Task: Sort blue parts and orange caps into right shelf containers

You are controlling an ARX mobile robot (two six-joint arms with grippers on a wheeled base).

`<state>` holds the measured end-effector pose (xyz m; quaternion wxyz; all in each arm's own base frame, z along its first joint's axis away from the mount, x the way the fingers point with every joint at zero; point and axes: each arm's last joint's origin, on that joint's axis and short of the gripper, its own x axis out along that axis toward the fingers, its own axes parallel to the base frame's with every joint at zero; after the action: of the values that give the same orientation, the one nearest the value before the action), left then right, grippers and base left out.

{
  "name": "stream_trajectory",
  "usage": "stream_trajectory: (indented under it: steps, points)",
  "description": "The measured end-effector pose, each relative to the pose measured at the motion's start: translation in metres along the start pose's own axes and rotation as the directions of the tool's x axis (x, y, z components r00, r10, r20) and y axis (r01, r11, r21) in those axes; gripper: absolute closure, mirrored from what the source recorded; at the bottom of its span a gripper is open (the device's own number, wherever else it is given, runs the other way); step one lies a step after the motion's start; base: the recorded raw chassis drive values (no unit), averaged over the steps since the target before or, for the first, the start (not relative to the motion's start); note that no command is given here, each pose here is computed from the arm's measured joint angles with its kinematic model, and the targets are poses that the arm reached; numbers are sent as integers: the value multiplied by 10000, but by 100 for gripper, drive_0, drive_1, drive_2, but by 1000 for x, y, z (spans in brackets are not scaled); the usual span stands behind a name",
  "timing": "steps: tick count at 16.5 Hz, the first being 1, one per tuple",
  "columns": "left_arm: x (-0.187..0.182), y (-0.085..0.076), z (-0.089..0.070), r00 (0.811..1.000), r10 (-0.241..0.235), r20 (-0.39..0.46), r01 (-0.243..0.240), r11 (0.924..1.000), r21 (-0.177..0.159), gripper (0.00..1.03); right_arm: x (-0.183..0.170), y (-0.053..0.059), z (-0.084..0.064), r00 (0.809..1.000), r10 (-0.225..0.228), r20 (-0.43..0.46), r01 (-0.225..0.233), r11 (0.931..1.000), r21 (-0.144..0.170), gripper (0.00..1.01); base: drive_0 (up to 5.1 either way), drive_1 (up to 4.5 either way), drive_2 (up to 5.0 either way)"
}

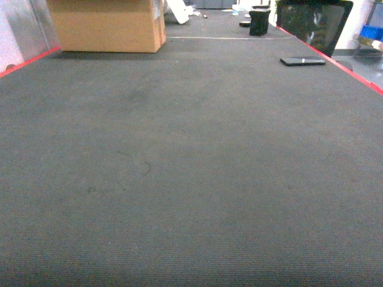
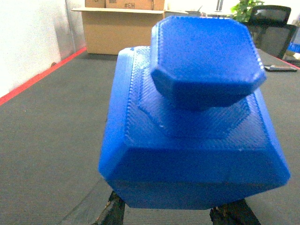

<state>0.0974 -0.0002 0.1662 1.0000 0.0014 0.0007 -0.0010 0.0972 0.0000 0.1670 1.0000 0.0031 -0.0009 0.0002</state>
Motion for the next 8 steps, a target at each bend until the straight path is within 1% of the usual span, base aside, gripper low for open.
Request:
stream_trajectory:
  steps: [7, 8]
  points:
    - [0, 0, 0, 10000, -4, -4, 4, 10000, 4, 63, 0, 0, 0, 10000, 0, -4, 0, 10000, 0, 58, 0, 0, 0]
    - [0, 0, 0, 10000, 0, -4, 0, 10000, 0, 63, 0, 0, 0, 10000, 0, -4, 0, 10000, 0, 58, -125, -125, -125]
